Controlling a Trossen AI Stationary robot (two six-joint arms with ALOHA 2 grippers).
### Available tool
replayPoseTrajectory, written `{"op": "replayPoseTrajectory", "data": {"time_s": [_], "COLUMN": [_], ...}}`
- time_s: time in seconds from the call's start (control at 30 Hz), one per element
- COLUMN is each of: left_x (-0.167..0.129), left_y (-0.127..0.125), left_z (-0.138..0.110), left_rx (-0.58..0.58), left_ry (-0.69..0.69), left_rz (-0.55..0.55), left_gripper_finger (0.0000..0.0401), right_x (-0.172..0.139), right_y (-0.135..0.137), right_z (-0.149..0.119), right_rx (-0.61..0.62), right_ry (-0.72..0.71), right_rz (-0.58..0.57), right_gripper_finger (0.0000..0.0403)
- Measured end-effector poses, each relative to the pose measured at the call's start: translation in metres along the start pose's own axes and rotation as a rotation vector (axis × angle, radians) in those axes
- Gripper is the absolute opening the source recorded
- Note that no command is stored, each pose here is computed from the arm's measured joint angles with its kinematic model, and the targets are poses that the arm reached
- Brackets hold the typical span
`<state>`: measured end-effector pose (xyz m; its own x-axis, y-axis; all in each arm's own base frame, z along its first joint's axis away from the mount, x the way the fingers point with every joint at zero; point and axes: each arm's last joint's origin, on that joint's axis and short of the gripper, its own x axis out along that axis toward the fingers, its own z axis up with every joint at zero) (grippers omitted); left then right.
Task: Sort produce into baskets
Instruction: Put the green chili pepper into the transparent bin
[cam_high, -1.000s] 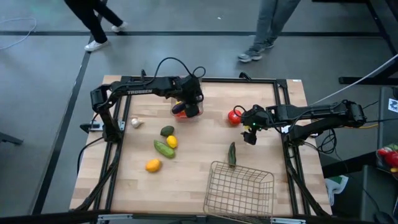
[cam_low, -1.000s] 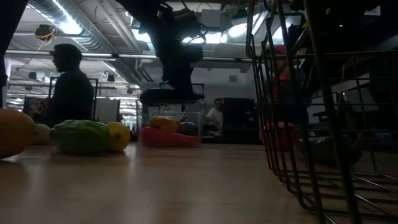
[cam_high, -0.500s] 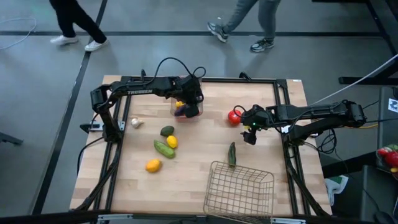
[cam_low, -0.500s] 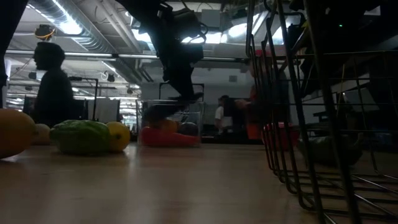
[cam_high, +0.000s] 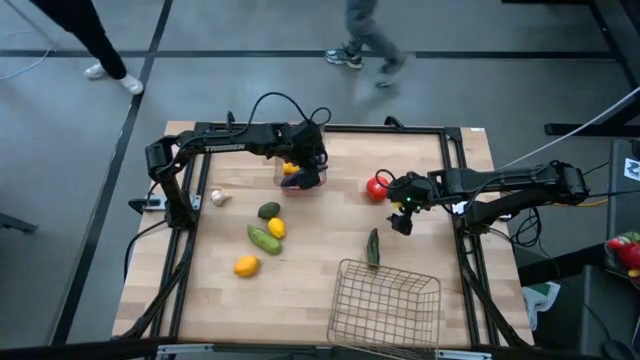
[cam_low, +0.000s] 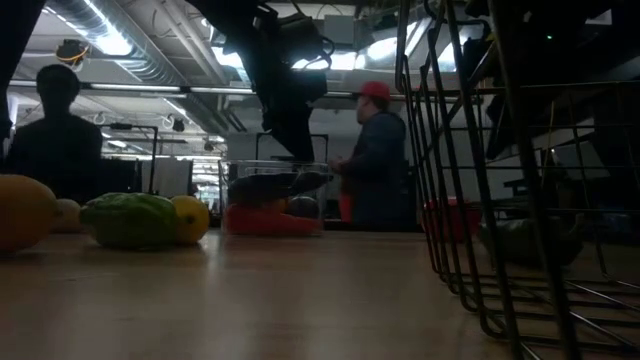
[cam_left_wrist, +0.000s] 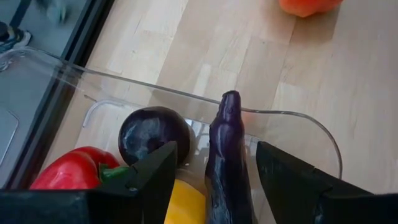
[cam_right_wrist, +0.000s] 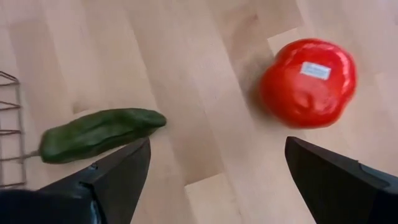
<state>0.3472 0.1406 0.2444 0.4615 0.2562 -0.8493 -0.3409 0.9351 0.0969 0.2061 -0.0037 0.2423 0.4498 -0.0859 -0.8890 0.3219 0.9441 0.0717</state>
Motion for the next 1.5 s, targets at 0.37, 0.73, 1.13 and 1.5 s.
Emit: {"op": "replayPoseTrajectory", "data": {"time_s": [0.37,0.73,1.13,1.5], "left_x": [0.0,0.0,0.0,0.0], "left_y": [0.0,0.0,0.0,0.0], "left_z": [0.0,0.0,0.0,0.0], "left_rx": [-0.001,-0.002,0.0,0.0], "left_ry": [0.0,0.0,0.001,0.001], "left_rz": [0.0,0.0,0.0,0.0], "left_gripper_finger": [0.0217,0.0217,0.0217,0.0217], "right_x": [0.0,0.008,0.058,0.086], "right_y": [0.002,0.007,0.015,0.03], "right_z": [0.003,0.009,0.009,0.011], "right_rx": [0.126,0.424,0.617,0.649], "right_ry": [-0.029,0.006,0.247,0.291], "right_rz": [0.029,0.129,0.099,0.15], "right_gripper_finger": [0.0367,0.0367,0.0367,0.0367]}}
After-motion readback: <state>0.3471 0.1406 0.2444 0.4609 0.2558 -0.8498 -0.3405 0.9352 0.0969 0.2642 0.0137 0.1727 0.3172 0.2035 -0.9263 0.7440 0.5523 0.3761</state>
